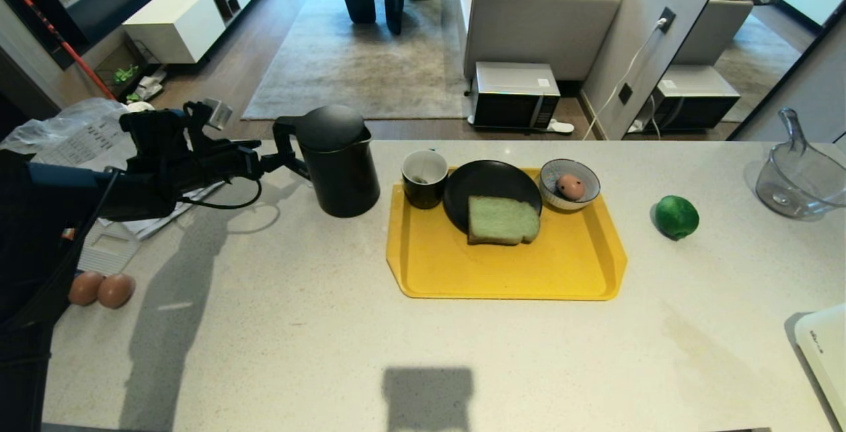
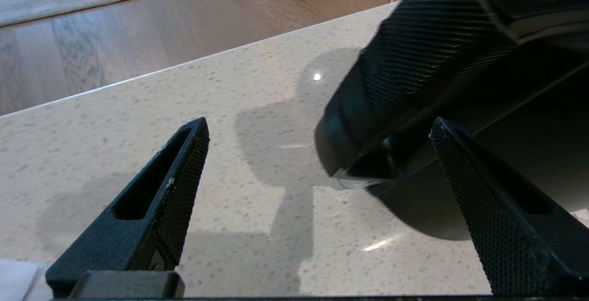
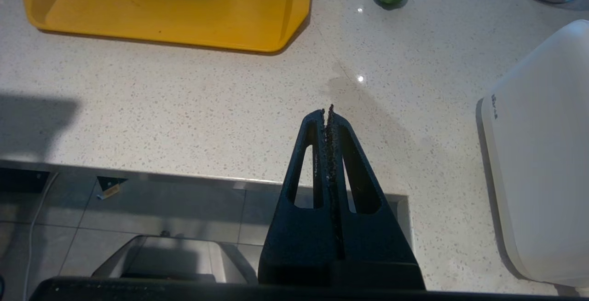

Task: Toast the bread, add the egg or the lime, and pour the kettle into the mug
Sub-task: Pick up the kettle

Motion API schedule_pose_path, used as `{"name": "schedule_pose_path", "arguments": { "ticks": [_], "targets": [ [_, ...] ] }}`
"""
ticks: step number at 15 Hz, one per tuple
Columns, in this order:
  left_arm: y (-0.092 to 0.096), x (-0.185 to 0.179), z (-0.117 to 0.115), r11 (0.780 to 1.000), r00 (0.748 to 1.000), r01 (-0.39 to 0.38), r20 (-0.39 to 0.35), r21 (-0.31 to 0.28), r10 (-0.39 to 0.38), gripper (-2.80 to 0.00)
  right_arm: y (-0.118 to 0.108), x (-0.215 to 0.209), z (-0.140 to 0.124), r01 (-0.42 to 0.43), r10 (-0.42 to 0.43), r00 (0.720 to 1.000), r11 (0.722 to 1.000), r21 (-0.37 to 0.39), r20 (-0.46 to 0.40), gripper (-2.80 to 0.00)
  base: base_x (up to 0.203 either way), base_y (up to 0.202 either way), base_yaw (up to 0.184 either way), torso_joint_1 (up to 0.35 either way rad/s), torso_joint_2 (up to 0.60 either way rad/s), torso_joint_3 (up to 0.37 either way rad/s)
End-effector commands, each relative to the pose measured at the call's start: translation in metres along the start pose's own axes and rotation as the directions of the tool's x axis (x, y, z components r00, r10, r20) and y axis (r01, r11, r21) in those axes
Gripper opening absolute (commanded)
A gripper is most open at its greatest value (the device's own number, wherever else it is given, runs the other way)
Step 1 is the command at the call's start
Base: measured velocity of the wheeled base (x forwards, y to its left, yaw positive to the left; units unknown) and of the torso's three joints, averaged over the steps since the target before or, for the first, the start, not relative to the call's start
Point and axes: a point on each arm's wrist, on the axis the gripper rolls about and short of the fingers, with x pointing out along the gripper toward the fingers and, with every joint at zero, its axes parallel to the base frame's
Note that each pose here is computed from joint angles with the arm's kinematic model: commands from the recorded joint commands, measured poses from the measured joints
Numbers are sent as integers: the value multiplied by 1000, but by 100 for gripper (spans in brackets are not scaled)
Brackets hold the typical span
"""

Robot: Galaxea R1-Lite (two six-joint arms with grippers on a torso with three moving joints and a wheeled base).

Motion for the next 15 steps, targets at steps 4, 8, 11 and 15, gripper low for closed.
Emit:
{"name": "schedule_pose_path", "arguments": {
  "ticks": [4, 8, 11, 15],
  "targets": [
    [2, 2, -4, 1000, 1000, 2, 5, 4, -2, 0, 0, 0, 0, -1, 1, 1000, 1000, -1, 0, -280, 0, 0, 0, 0, 0, 0],
    [3, 5, -9, 1000, 1000, 3, 6, 7, -3, 0, 0, 0, 0, -1, 1, 1000, 1000, -1, 0, -280, 0, 0, 0, 0, 0, 0],
    [4, 7, -12, 1000, 1000, 0, 29, 29, -1, 0, 0, 0, 0, -1, 1, 1000, 1000, -1, -2, -280, 0, 0, 0, 0, 0, 0],
    [6, 7, -13, 999, 999, -6, 52, 50, 3, 0, 0, 0, 0, -1, 1, 1000, 1000, -1, 0, -280, 0, 0, 0, 0, 0, 0]
  ]
}}
